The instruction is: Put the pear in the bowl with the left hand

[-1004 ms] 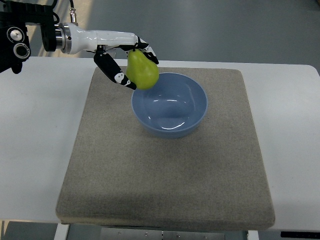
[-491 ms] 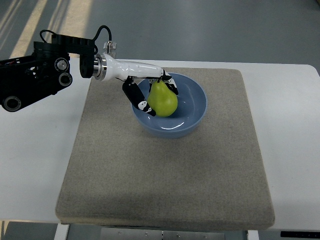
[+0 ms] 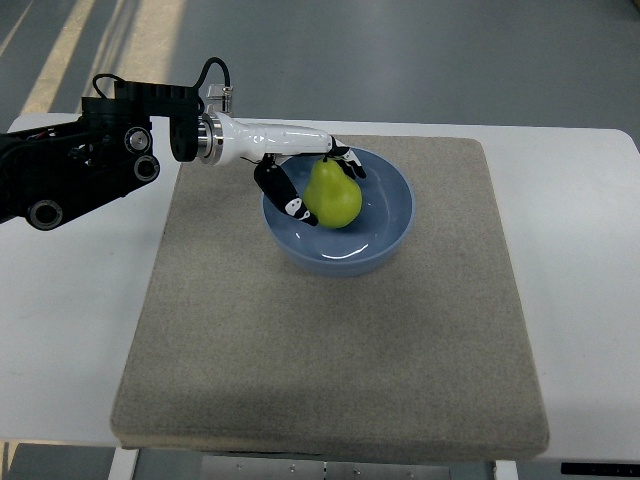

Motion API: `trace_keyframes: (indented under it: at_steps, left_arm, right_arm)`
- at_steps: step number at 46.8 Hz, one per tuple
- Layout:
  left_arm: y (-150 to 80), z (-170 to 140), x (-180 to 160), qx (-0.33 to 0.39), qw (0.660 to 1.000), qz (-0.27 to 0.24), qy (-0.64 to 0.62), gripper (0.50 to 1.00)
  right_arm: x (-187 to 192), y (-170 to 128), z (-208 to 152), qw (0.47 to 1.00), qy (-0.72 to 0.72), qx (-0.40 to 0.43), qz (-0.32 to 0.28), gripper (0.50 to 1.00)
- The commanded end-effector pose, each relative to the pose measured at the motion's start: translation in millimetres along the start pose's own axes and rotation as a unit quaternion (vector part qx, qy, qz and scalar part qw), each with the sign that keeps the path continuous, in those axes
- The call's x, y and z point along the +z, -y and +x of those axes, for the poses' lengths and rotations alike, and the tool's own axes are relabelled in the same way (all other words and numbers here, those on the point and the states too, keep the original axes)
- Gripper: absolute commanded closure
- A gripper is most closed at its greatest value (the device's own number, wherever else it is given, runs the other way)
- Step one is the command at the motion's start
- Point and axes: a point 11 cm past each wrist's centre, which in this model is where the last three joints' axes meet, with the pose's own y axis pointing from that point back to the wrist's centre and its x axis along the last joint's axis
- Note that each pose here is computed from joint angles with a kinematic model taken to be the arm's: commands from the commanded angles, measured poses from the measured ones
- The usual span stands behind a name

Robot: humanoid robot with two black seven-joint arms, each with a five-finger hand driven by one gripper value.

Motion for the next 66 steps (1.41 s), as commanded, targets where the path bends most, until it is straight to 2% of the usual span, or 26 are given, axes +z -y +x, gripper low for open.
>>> trace_keyframes:
  at_steps: [1, 7, 15, 23, 32, 38, 42, 47, 55, 58, 66]
  left_arm:
    - [0, -2, 0, 0.001, 1.000, -0.004, -0.013, 0.506]
    - [-2, 3, 1, 0.016, 0.999, -0.013, -0.038, 0.506]
    - [-19, 42, 1, 0.088, 0.985, -0.051, -0.141, 0.506]
    - [-66, 85, -23, 0.183, 0.944, -0.082, -0.263, 0.506]
    - [-126, 104, -70, 0.271, 0.884, -0.084, -0.373, 0.506]
    - [-162, 95, -115, 0.326, 0.817, -0.081, -0.468, 0.506]
    - [-175, 76, -145, 0.348, 0.773, -0.077, -0.524, 0.506]
    - [-185, 47, -169, 0.346, 0.735, -0.083, -0.577, 0.506]
    - [-186, 1, -191, 0.330, 0.689, -0.101, -0.637, 0.506]
    - [-182, -16, -197, 0.326, 0.671, -0.093, -0.659, 0.506]
    - [-168, -40, -204, 0.308, 0.657, -0.070, -0.685, 0.504]
  right_arm:
    - [0, 0, 0, 1.000, 0.000, 0.000, 0.000, 0.574]
    - [0, 0, 0, 1.000, 0.000, 0.000, 0.000, 0.576]
    - [0, 0, 0, 1.000, 0.000, 0.000, 0.000, 0.574]
    - [0, 0, 0, 1.000, 0.000, 0.000, 0.000, 0.576]
    - [0, 0, 0, 1.000, 0.000, 0.000, 0.000, 0.576]
    - [0, 0, 0, 1.000, 0.000, 0.000, 0.000, 0.574]
    - [0, 0, 0, 1.000, 0.000, 0.000, 0.000, 0.574]
    - [0, 0, 0, 1.000, 0.000, 0.000, 0.000, 0.574]
    - [0, 0, 0, 1.000, 0.000, 0.000, 0.000, 0.576]
    - [0, 0, 0, 1.000, 0.000, 0.000, 0.000, 0.574]
    - [0, 0, 0, 1.000, 0.000, 0.000, 0.000, 0.574]
